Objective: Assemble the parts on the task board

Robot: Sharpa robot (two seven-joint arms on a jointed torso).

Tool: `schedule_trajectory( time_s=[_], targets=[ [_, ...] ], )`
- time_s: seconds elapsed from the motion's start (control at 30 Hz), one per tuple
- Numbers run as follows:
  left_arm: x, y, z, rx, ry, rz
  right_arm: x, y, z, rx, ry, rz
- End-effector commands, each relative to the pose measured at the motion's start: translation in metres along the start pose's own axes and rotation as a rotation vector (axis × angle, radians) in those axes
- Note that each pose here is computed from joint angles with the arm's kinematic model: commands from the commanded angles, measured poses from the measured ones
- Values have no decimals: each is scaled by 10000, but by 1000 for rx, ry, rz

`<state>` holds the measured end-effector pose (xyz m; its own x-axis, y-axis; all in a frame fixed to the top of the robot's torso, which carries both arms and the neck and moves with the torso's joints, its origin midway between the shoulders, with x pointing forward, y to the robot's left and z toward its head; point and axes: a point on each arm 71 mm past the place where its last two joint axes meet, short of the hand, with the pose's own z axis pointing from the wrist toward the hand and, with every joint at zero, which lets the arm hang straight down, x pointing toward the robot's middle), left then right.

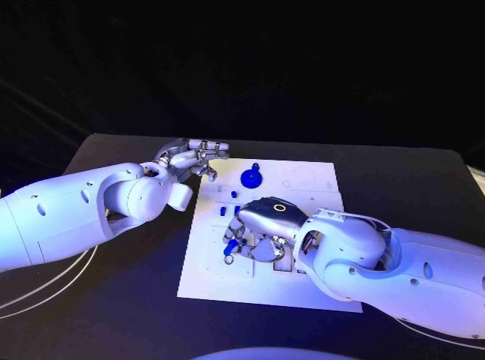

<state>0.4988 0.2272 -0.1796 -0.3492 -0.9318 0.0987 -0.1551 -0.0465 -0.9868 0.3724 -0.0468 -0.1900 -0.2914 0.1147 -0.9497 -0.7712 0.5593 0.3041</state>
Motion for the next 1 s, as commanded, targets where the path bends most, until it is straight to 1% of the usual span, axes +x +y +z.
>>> schedule_trajectory(
  time_s=[0.03, 0.2, 0.37, 0.6, 0.77, 1.0],
  targets=[
    [42, -1, 10, 2, 28, -9, 78, 10, 40, -17, 28, -18],
    [50, 3, 17, 1, 31, -10, 180, -4, 97, -8, 58, -34],
    [48, 4, 17, 1, 30, -9, 243, -28, 125, 3, 82, -45],
    [45, 5, 17, 2, 28, -9, 256, -57, 122, 19, 83, -74],
    [37, 7, 15, 1, 26, -9, 267, -71, 118, 27, 96, -84],
    [33, 10, 14, 0, 26, -9, 251, -69, 100, 36, 81, -108]
  ],
)
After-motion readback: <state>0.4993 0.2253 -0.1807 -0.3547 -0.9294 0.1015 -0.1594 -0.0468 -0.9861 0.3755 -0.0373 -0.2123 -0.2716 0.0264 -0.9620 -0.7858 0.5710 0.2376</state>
